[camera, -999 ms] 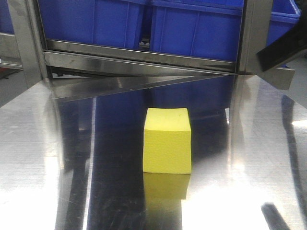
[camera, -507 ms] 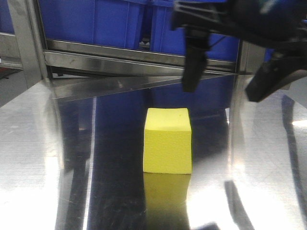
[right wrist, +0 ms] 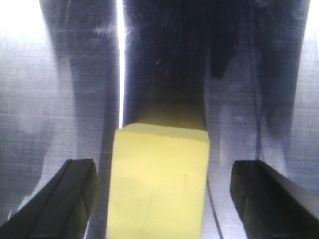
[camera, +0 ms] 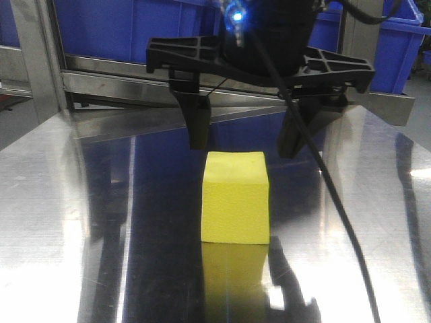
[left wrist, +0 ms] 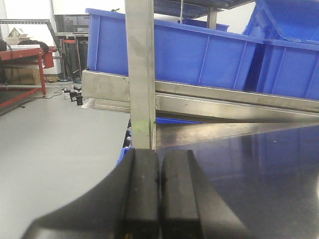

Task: Place yellow foam block on left shelf second layer
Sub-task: 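Lower the open right gripper over the yellow foam cube, then close the right gripper around the yellow foam cube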

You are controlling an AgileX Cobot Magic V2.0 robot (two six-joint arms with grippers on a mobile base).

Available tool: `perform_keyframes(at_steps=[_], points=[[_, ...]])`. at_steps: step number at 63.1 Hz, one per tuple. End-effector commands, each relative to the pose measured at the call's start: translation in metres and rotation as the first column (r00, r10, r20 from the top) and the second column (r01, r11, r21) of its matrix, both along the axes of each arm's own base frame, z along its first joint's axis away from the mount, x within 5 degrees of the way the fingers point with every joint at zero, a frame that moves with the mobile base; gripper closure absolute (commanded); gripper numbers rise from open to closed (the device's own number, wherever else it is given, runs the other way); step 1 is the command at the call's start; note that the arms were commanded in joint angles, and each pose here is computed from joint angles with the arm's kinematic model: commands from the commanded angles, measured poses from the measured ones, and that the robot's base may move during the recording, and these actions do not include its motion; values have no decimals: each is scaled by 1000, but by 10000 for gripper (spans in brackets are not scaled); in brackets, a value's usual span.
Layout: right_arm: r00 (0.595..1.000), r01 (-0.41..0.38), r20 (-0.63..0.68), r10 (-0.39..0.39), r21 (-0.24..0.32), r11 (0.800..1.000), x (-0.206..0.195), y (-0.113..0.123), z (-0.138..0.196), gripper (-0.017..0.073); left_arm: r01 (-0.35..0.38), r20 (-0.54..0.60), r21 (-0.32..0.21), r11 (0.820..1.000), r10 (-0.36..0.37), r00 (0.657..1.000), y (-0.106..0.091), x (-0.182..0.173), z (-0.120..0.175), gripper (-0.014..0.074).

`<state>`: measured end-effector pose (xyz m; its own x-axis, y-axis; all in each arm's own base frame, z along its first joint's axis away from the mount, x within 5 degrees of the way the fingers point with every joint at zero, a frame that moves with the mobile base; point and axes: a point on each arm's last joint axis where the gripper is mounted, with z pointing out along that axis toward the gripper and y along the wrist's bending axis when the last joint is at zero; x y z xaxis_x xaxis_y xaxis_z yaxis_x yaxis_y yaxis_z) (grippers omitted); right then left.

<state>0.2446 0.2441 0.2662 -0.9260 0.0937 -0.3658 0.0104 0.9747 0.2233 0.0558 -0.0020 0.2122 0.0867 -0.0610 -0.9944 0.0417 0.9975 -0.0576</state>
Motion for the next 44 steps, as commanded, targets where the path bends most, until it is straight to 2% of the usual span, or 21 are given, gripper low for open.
perform_keyframes(at_steps=[1,44], points=[[996,-26,83,22,43,999,1,5,23,-73,9,73,-12,1000,-8,997,0,-1,0,470],[999,-32,22,33,-31,999,10,17,-11,-73,9,73,-12,1000,-8,997,0,-1,0,470]])
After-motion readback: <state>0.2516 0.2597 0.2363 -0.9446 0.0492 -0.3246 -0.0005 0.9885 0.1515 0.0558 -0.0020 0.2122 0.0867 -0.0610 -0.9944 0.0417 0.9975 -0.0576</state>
